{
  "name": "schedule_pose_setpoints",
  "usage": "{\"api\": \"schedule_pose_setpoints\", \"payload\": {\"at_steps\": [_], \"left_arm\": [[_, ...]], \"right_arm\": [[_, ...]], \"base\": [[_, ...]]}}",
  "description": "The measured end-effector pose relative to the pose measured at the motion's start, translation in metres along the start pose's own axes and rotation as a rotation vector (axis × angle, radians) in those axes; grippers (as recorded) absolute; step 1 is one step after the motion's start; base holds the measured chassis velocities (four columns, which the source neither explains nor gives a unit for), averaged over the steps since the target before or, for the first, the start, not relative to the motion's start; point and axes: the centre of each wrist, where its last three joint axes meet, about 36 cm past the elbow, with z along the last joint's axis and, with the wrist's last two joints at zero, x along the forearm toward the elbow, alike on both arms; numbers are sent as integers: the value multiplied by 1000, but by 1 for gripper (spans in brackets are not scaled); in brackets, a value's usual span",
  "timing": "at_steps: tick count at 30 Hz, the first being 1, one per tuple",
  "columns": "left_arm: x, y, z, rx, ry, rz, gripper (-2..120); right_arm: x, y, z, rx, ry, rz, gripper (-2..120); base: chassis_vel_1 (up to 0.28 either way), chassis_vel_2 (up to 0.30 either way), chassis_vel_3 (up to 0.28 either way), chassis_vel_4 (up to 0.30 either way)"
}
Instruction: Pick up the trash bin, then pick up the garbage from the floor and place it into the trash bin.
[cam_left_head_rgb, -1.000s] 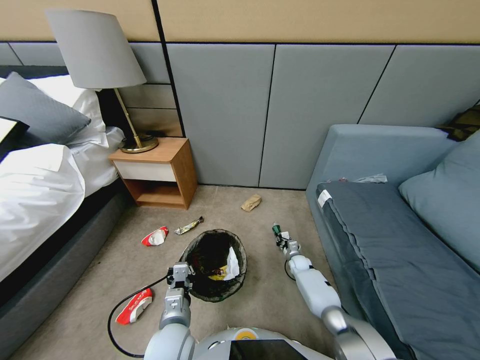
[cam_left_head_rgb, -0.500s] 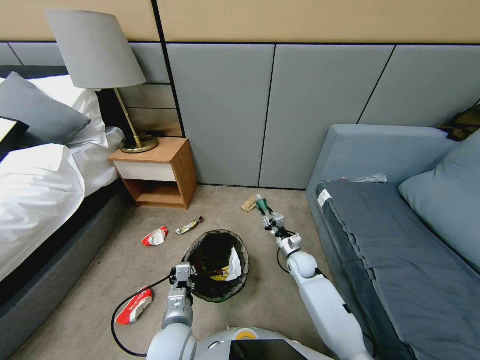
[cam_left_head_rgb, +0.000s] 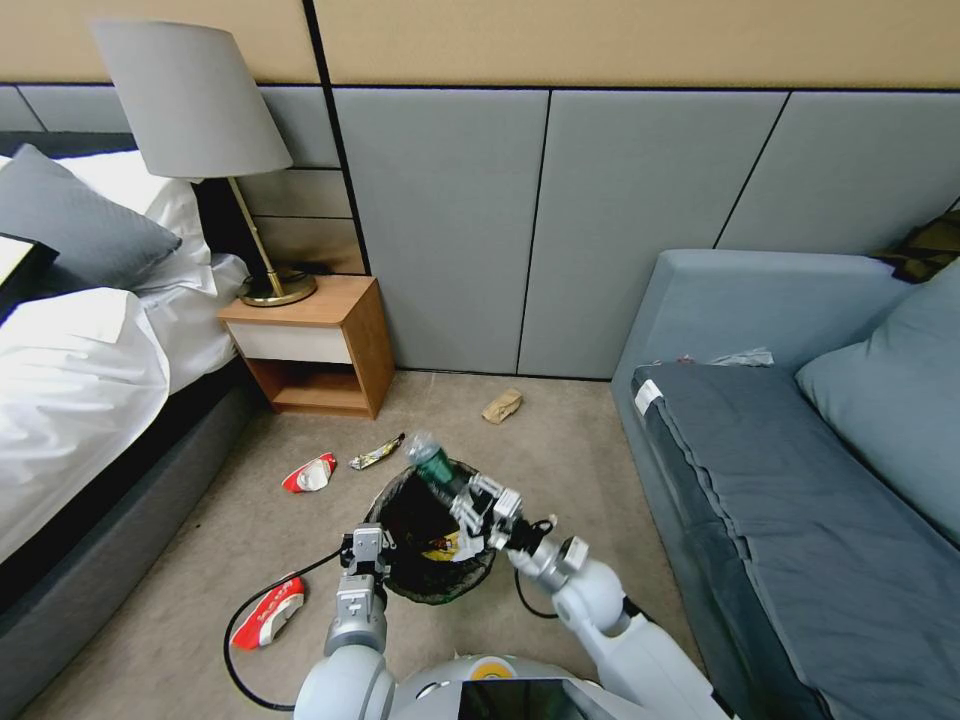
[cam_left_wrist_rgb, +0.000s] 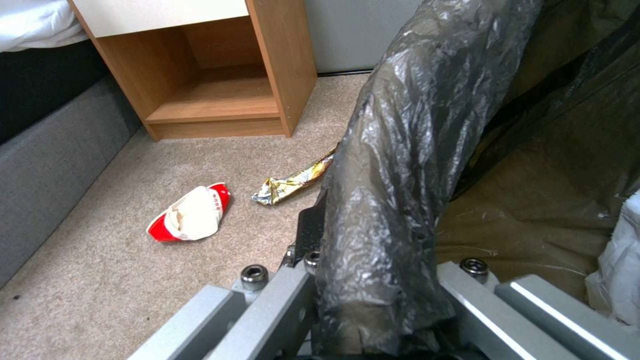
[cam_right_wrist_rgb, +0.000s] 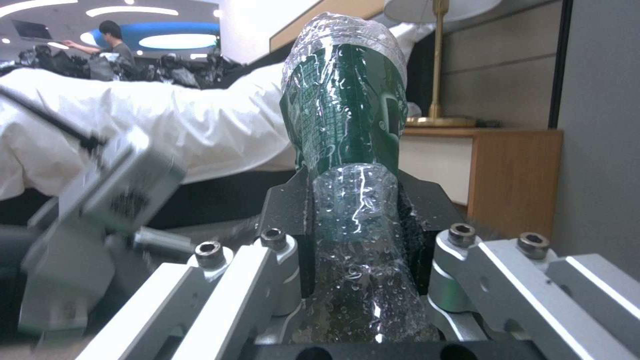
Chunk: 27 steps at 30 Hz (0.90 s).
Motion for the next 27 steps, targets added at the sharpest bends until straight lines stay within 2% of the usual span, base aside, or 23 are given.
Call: {"api": "schedule_pose_setpoints", "payload": {"at_steps": [8, 20, 23, 24, 26, 27], "left_arm": [[-1, 0, -1, 1, -4, 0, 0], [-1, 1, -3, 4, -8, -1, 0], [-1, 1, -4, 6, -11, -3, 0], [-1, 1, -4, 6, -11, -3, 0], [-1, 1, -4, 7, -11, -4, 0], [-1, 1, -4, 7, -11, -4, 0]], "right_arm": [[3, 5, 18, -12, 23, 16, 22], [10, -3, 31, -7, 49, 54, 22], [11, -4, 32, 6, 57, 53, 34], [11, -4, 32, 6, 57, 53, 34], [13, -4, 32, 6, 62, 57, 44], [13, -4, 32, 6, 62, 57, 44]], "base": [[0, 0, 0, 0], [0, 0, 0, 0], [0, 0, 0, 0], [0, 0, 0, 0], [0, 0, 0, 0], [0, 0, 0, 0]]}}
